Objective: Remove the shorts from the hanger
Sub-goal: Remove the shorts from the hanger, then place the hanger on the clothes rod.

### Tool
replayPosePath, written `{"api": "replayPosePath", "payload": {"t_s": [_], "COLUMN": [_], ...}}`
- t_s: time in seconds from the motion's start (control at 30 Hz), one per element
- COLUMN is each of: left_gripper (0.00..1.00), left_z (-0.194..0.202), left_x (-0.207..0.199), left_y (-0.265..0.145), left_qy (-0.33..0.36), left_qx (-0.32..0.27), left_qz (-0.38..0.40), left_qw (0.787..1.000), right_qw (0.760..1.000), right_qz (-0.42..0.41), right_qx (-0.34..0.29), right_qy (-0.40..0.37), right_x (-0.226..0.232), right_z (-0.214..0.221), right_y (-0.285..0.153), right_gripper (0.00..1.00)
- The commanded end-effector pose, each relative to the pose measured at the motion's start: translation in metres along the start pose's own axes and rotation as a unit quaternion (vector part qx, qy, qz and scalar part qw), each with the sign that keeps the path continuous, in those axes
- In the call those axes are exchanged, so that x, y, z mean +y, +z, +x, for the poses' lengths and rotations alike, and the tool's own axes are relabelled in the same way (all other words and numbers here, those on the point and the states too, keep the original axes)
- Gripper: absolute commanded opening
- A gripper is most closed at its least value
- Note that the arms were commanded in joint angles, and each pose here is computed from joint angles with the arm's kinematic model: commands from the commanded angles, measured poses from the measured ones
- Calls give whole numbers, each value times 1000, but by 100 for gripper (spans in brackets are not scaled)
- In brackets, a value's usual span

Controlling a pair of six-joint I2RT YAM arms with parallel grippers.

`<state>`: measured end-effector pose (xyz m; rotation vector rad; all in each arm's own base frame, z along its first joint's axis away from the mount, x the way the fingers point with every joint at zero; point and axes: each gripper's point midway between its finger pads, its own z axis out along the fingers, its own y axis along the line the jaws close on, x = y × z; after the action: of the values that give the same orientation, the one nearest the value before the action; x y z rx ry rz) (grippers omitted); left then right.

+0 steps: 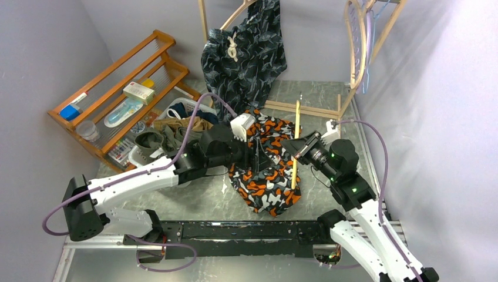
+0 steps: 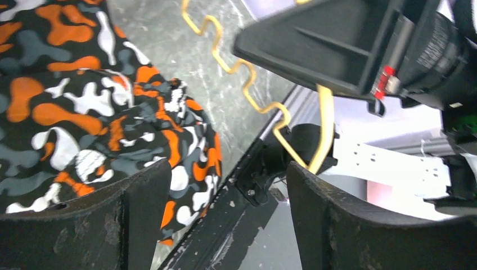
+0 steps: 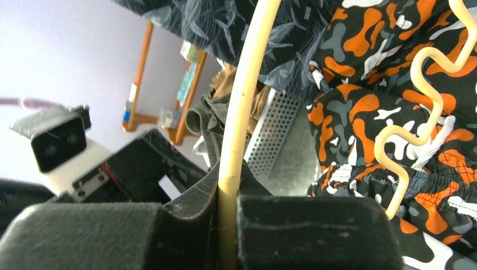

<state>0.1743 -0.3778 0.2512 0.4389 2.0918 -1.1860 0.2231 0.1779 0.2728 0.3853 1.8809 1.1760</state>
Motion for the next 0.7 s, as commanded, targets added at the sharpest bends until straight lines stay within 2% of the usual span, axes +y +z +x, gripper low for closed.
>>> {"api": "replayPosePath", "payload": {"t_s": [0.0, 0.23, 0.4, 0.53, 0.67], "left_gripper": [78, 78, 76, 68, 65], "left_z": [-4, 7, 6, 16, 31], "left_x": [-48, -77, -69, -61, -49], "left_y": [9, 34, 49, 58, 60], "left_qy": [25, 79, 92, 102, 103], "left_qx": [-10, -7, -11, 9, 23], "left_qz": [83, 65, 33, 10, -20], "left_qw": [996, 995, 995, 995, 994], "right_qw": [995, 992, 991, 991, 990], "right_qz": [1, 63, 71, 64, 59], "right_qx": [-68, -69, -70, -69, -80], "right_qy": [72, 81, 88, 99, 100], "right_x": [2, -10, -12, -10, -5], "right_z": [-23, -30, -32, -32, -38], "right_y": [3, 16, 20, 21, 21], "right_gripper": [0, 0, 0, 0, 0]}}
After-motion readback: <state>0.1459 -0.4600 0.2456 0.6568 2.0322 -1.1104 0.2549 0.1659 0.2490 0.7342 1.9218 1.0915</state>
